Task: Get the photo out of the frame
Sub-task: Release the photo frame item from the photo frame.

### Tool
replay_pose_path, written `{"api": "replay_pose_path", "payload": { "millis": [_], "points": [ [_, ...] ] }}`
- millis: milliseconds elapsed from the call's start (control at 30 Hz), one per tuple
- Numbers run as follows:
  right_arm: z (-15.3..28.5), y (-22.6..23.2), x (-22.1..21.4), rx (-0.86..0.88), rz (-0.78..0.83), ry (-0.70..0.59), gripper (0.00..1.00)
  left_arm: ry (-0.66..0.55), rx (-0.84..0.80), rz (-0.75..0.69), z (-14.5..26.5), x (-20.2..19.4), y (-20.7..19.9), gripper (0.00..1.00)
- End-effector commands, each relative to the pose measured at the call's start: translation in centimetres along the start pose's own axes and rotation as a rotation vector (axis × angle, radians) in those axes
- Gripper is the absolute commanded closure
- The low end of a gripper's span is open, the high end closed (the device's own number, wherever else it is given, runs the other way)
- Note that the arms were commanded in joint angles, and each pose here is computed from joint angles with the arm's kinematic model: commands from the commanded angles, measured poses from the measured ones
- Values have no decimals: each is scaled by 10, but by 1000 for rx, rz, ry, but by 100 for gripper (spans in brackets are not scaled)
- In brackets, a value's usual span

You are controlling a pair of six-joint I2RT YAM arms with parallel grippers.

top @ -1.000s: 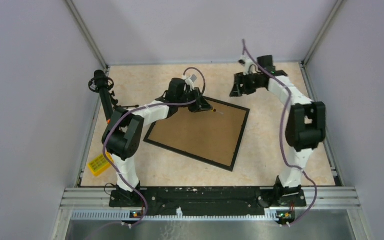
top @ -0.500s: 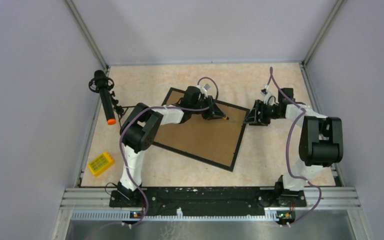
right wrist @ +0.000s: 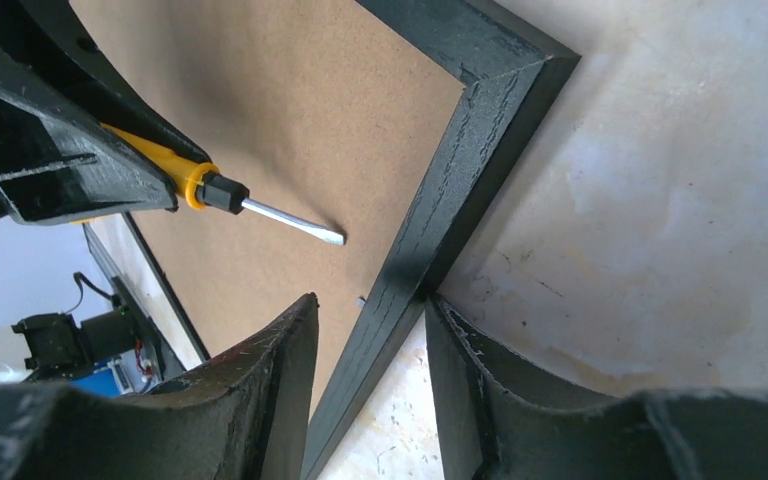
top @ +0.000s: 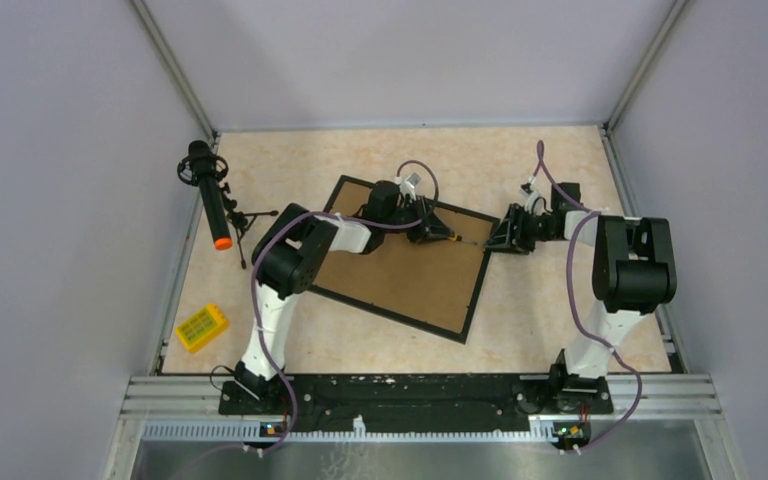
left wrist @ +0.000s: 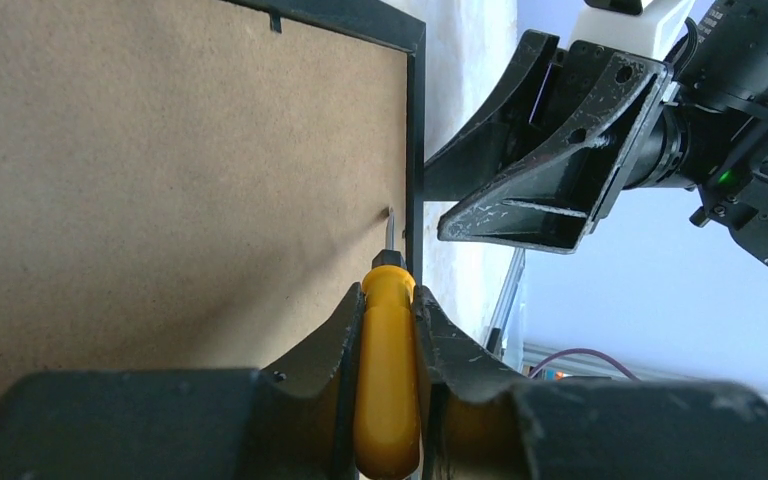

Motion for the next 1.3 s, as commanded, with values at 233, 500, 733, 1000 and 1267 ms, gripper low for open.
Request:
{"api": "replay_pose_path", "payload": {
  "millis": [233, 500, 733, 1000, 1267],
  "points": [
    [-9, -14, 7, -42, 10, -37, 64, 25, -26, 38, 5, -11, -4, 100],
    [-12, -20, 4, -55, -5, -25, 67, 52, -20, 61, -3, -17, 0, 100],
    [-16, -26, 1, -72, -21, -11, 70, 80, -16, 79, -13, -23, 5, 100],
    [-22, -34, -7, -115, -36, 19, 77, 96, 8, 91, -23, -27, 9, 100],
    [-31, -33, -13, -167, -13, 59, 86, 131, 87, 145, -34, -43, 23, 100]
  ]
}}
Point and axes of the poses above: each gripper's point midway between its finger pads, its own z axis back along the fingers, its own y axis along the line the jaws close on, x = y × z, the point moved 4 cm from there along z, back along the fingers, and after that the axes turned 4 degrees about z, right-handed, at the moved point
